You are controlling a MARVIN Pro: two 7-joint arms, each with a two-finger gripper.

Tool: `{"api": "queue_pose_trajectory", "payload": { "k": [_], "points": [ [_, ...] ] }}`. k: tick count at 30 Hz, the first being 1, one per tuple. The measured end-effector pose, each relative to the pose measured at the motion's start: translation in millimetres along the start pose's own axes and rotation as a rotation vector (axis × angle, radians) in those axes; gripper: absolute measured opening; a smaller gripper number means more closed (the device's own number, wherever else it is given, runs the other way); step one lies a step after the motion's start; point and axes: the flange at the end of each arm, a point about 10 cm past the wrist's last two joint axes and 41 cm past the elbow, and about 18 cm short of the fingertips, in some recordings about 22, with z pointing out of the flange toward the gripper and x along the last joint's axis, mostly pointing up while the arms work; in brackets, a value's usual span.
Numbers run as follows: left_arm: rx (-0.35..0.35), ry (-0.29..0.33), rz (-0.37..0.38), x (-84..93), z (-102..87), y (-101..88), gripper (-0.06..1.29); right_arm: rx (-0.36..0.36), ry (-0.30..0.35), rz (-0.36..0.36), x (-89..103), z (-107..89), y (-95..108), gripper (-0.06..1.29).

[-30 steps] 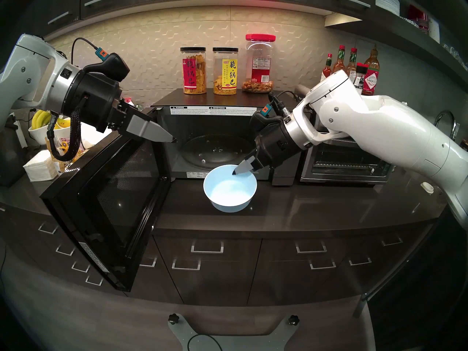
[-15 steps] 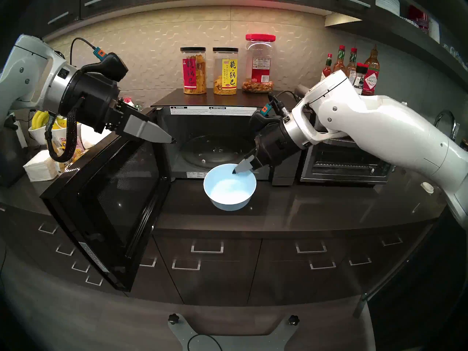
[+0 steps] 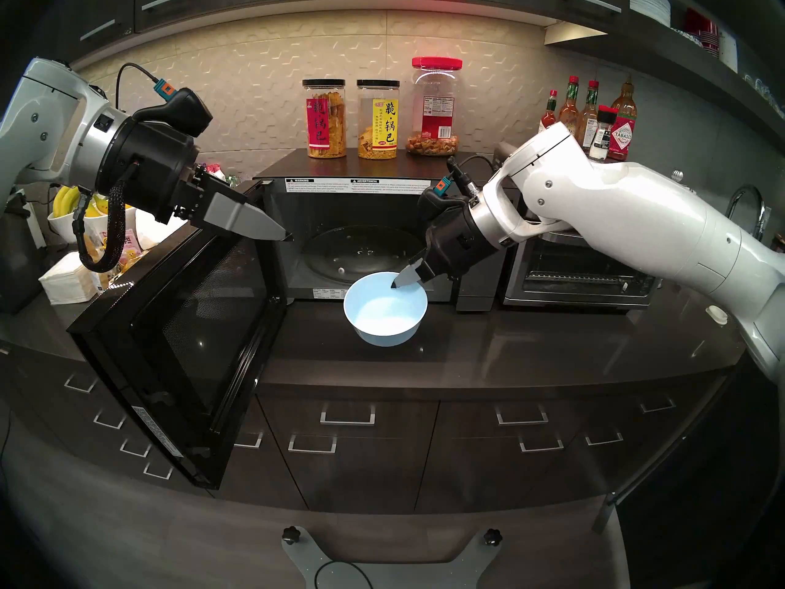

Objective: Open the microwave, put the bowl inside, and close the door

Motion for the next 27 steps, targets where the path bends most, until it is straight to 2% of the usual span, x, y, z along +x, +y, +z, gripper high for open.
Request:
{"api": "queue_pose_trajectory", "payload": {
  "k": [27],
  "points": [
    [0.006,-0.005,-0.005,-1.9,-3.3,-0.1,1.27,-0.055,0.039,0.075,-2.1,56.3,14,-0.03]
  ]
}}
